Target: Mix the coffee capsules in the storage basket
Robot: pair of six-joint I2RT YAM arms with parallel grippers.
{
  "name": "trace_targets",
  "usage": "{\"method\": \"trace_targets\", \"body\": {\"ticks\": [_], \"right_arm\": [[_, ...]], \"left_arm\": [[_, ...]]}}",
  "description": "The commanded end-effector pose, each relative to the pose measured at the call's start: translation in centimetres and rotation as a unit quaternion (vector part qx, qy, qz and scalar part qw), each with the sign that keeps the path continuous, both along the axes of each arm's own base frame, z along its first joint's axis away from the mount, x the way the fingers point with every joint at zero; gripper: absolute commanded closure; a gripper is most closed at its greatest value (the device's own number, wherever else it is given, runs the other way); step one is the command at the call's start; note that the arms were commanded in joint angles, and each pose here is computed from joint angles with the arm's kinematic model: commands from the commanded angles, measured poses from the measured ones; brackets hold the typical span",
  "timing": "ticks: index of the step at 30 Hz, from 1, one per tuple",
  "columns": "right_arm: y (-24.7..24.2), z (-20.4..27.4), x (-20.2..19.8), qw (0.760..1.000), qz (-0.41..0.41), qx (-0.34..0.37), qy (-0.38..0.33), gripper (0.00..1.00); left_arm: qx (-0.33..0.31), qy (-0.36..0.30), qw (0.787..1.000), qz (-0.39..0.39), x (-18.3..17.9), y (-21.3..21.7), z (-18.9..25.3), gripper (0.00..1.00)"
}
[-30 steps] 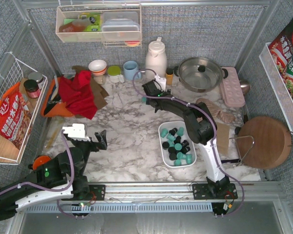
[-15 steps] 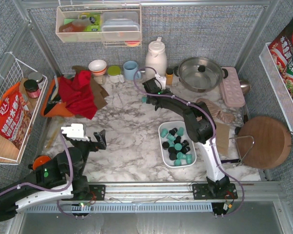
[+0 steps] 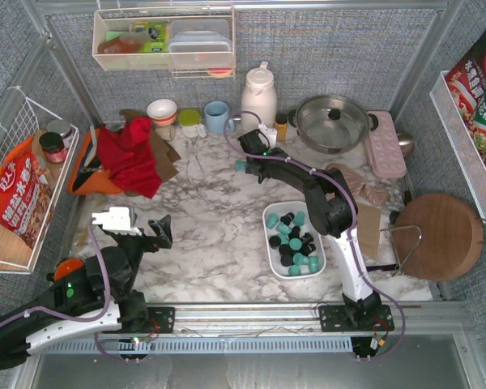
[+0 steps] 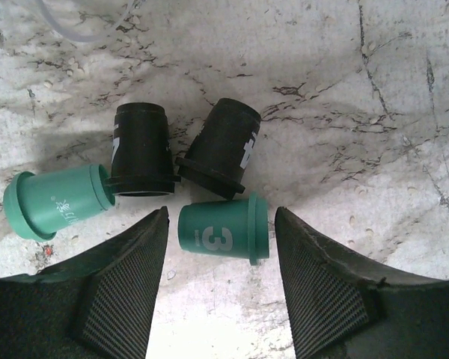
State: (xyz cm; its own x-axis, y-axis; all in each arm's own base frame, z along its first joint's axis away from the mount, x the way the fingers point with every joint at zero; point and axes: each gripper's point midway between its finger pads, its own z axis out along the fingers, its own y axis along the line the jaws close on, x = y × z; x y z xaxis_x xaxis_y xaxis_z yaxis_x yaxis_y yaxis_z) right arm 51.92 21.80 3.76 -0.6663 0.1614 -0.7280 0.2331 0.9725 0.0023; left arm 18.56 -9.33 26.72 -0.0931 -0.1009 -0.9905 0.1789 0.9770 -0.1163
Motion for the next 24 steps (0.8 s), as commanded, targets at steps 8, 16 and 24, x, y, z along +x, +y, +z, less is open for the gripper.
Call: {"method": "trace_targets", "body": {"ticks": [8, 16, 24], "right_arm": [[-0.1, 0.1, -0.1, 1.0, -0.002, -0.003, 0.001, 0.45], [-0.2, 1.0, 0.0, 1.0, 0.001, -0.003, -0.008, 0.5], [-0.5, 4.9, -1.2, 1.0, 0.016, 0.004, -0.025, 0.53]], "left_arm": [[-0.022, -0.005, 1.0, 0.001, -0.1, 0.4, 0.6, 0.01], [-0.027, -0.006, 1.0, 0.003, -0.1, 0.6, 0.7, 0.01], [-0.033, -0.008, 0.999, 0.006, -0.1, 0.8, 0.8, 0.01]]}}
